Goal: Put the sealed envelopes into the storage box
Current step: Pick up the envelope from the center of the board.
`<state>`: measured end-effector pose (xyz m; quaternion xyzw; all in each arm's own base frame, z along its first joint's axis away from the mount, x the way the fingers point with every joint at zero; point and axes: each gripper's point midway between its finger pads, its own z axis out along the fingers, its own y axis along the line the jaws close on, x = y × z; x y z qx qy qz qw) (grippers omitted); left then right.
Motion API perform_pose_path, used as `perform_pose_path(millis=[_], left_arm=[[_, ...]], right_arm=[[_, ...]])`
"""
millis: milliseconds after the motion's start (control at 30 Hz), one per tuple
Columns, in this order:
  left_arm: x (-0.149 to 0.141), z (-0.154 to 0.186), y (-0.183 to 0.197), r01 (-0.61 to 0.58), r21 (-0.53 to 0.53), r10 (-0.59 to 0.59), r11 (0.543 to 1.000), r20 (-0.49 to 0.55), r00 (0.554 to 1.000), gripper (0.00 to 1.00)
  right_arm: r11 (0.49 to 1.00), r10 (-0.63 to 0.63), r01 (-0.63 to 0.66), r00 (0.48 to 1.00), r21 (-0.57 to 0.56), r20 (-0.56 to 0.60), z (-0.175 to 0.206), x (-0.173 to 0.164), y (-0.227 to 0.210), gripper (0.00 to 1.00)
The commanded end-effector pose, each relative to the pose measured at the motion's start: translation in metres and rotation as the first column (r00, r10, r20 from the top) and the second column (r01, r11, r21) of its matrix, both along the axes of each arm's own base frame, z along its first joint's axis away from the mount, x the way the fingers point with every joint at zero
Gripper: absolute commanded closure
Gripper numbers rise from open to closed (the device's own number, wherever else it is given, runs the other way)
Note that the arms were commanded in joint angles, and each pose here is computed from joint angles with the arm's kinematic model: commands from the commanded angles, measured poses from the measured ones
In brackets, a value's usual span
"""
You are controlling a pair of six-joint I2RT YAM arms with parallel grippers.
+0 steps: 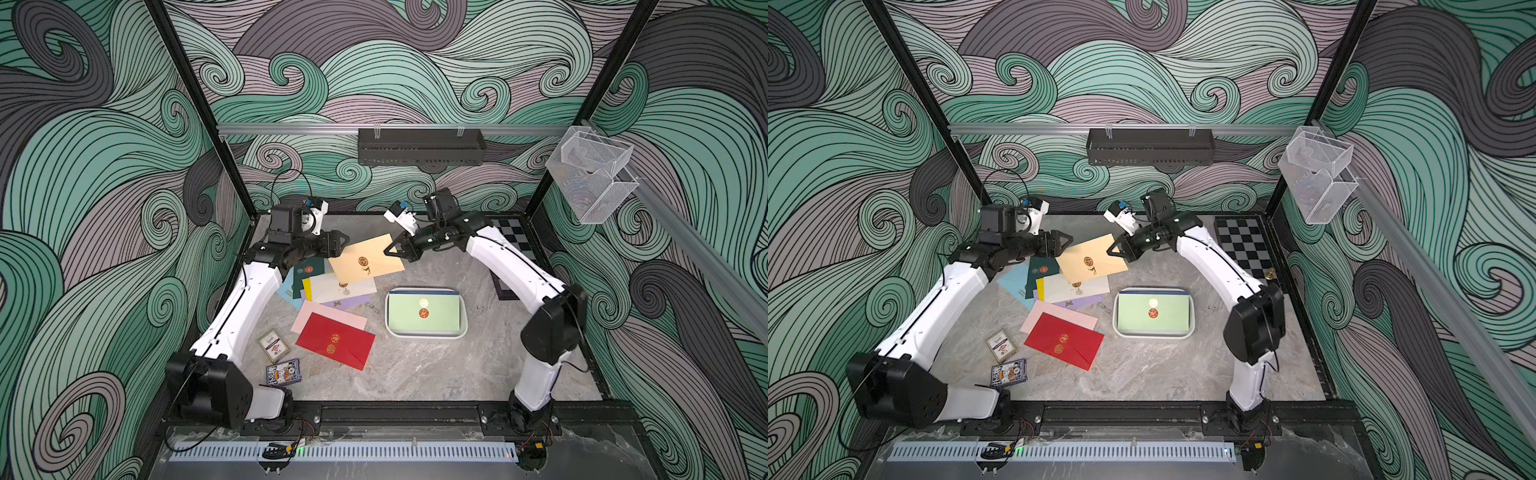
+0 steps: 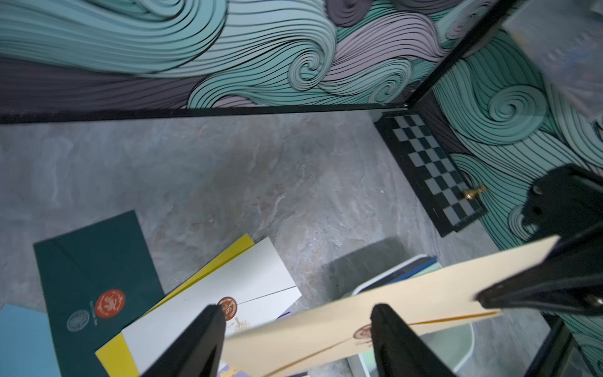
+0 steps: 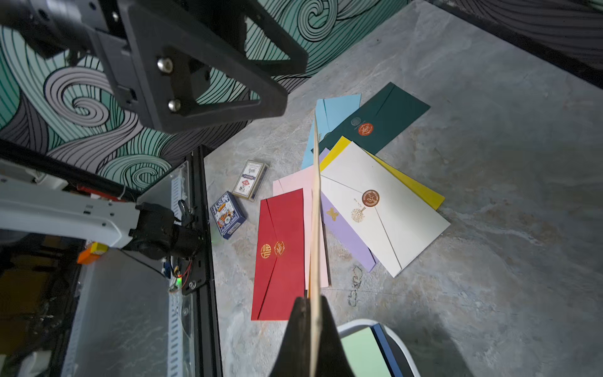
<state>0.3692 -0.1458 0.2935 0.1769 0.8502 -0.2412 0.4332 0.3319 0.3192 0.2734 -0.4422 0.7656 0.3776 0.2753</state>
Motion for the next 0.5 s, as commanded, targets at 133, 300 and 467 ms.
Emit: perform_pose_path(millis=[133, 300, 467], left_arm=[[-0.086, -0.008, -0.055, 0.481, 0.258, -0.512, 0.838, 0.07, 0.856, 0.22], [-0.11, -0.012, -0.071, 0.563, 0.301, -0.599, 0.77, 0.037, 0.8, 0.23], [-0.113, -0.024, -0.077, 0.585, 0.328, -0.616, 0.742, -0.01, 0.787, 0.3]], right_arm=[[0.951, 0.309, -0.298, 0.875, -0.088, 0.372, 0.002, -0.064, -0.027, 0.99], [0.936, 0.351, -0.323, 0.836, -0.138, 0.421, -0.003, -0.076, -0.03, 1.0], [0.914, 0.404, -0.376, 0.815, -0.15, 0.416, -0.007, -0.091, -0.025, 1.0]])
